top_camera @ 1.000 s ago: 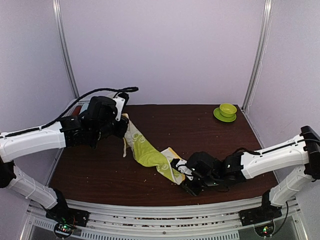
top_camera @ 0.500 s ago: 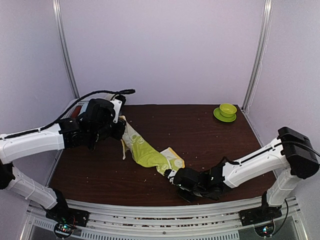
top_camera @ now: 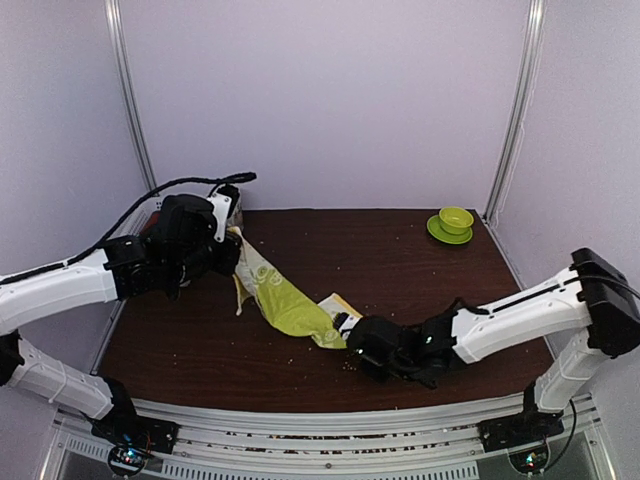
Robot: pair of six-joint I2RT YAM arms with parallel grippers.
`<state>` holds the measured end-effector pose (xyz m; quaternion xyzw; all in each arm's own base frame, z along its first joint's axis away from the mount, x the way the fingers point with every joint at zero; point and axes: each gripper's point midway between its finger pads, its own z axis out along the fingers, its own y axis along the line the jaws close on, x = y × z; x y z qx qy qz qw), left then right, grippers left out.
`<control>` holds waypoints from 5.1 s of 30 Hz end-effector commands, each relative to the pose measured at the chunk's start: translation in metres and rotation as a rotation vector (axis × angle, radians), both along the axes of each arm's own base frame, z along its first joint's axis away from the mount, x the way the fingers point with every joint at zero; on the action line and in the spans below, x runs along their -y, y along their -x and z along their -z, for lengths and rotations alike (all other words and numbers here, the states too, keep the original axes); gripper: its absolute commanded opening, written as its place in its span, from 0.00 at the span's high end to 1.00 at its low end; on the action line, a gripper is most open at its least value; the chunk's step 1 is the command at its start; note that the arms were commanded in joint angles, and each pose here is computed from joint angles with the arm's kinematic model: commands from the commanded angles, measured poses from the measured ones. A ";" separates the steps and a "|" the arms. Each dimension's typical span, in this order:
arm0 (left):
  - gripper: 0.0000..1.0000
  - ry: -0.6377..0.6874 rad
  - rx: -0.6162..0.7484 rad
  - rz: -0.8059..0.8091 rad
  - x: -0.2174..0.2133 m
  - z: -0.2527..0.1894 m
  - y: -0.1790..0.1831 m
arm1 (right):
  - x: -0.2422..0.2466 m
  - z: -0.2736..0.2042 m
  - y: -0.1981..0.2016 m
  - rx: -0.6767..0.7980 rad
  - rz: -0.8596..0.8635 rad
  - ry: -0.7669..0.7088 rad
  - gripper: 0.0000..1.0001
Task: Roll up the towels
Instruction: Pick up the towel from the center of the board, then flatten out the towel at the center of the board.
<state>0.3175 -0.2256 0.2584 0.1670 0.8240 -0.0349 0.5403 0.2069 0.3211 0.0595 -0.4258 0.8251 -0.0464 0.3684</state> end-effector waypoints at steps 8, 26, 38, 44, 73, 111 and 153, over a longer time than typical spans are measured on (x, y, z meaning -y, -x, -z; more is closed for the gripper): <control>1.00 0.099 0.122 -0.025 -0.022 -0.065 0.010 | 0.094 -0.204 -0.064 0.210 0.308 -0.485 1.00; 1.00 0.280 0.063 0.180 -0.014 -0.041 0.060 | 0.098 -0.182 -0.059 0.011 0.255 -0.497 1.00; 1.00 0.193 -0.036 0.069 -0.007 0.020 0.036 | 0.105 -0.130 -0.103 -0.031 0.391 -0.414 1.00; 1.00 0.134 -0.097 0.011 0.007 0.063 0.014 | 0.130 -0.071 -0.188 0.070 0.620 -0.200 1.00; 1.00 0.159 -0.129 -0.010 0.003 0.093 0.018 | 0.045 -0.053 -0.002 -0.113 -0.083 -0.299 0.38; 1.00 0.116 -0.161 -0.046 -0.015 0.103 0.028 | 0.076 0.049 0.012 -0.234 0.067 0.431 0.51; 0.50 -0.074 -0.254 0.471 0.041 0.185 0.091 | 0.134 -0.064 -0.105 -0.066 0.293 0.216 1.00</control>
